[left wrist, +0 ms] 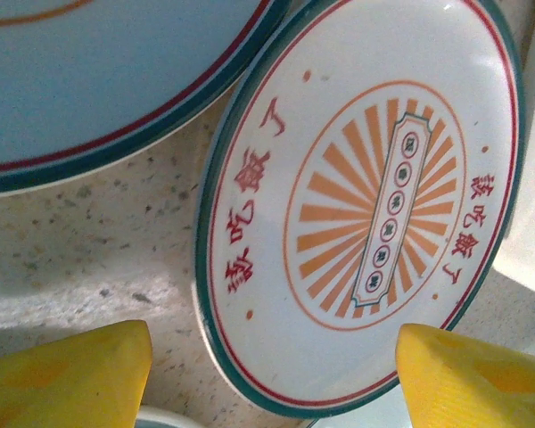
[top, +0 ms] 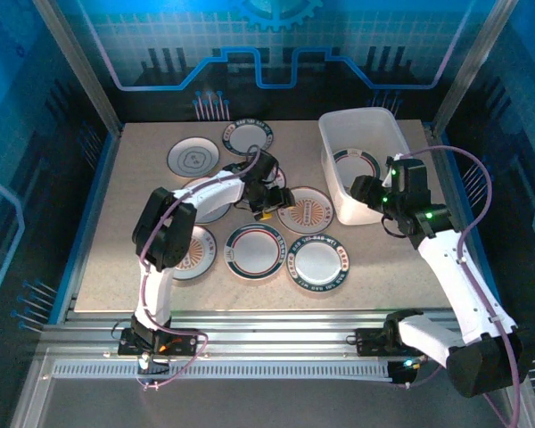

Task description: Place the plates into the plastic bin on the countertop

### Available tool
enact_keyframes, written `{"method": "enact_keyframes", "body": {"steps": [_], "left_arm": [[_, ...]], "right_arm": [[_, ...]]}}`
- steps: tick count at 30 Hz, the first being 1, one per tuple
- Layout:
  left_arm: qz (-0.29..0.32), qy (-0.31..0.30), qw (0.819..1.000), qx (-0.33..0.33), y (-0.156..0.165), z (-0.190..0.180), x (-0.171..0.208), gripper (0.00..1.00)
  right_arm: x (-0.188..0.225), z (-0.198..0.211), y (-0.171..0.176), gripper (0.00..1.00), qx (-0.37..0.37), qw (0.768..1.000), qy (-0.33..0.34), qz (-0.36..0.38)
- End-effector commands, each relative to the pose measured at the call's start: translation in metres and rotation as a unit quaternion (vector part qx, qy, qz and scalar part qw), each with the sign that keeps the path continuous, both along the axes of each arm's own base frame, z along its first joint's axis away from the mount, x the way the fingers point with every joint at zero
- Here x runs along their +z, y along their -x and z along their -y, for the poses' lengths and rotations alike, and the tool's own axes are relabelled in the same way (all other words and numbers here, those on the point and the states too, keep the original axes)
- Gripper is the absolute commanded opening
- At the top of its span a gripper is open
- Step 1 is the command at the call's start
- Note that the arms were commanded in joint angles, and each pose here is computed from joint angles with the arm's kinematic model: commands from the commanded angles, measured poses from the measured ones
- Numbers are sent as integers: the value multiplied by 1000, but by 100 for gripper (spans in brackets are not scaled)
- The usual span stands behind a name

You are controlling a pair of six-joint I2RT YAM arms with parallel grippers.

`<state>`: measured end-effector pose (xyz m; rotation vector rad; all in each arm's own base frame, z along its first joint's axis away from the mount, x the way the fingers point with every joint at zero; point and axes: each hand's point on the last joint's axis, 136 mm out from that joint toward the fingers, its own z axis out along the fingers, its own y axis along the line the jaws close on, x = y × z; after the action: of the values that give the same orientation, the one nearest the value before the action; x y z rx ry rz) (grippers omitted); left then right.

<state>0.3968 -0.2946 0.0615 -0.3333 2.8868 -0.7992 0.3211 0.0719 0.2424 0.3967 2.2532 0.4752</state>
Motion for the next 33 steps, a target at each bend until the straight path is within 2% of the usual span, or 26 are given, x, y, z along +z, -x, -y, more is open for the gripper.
{"method": "enact_keyframes", "body": {"steps": [1, 10, 19, 33], "left_arm": [[-24, -2, 1000, -4, 1, 6, -10, 73], [-39, -4, 999, -8, -4, 11, -24, 70], [-50, 1, 999, -10, -8, 18, -32, 63], [-50, 15, 999, -15, -6, 20, -29, 29]], "right_arm": [[-2, -5, -1, 60, 14, 1000, 6, 2], [-1, -6, -5, 57, 15, 1000, 9, 3], [-4, -3, -3, 52, 11, 1000, 14, 3], [-2, -3, 1, 45, 16, 1000, 9, 10]]}}
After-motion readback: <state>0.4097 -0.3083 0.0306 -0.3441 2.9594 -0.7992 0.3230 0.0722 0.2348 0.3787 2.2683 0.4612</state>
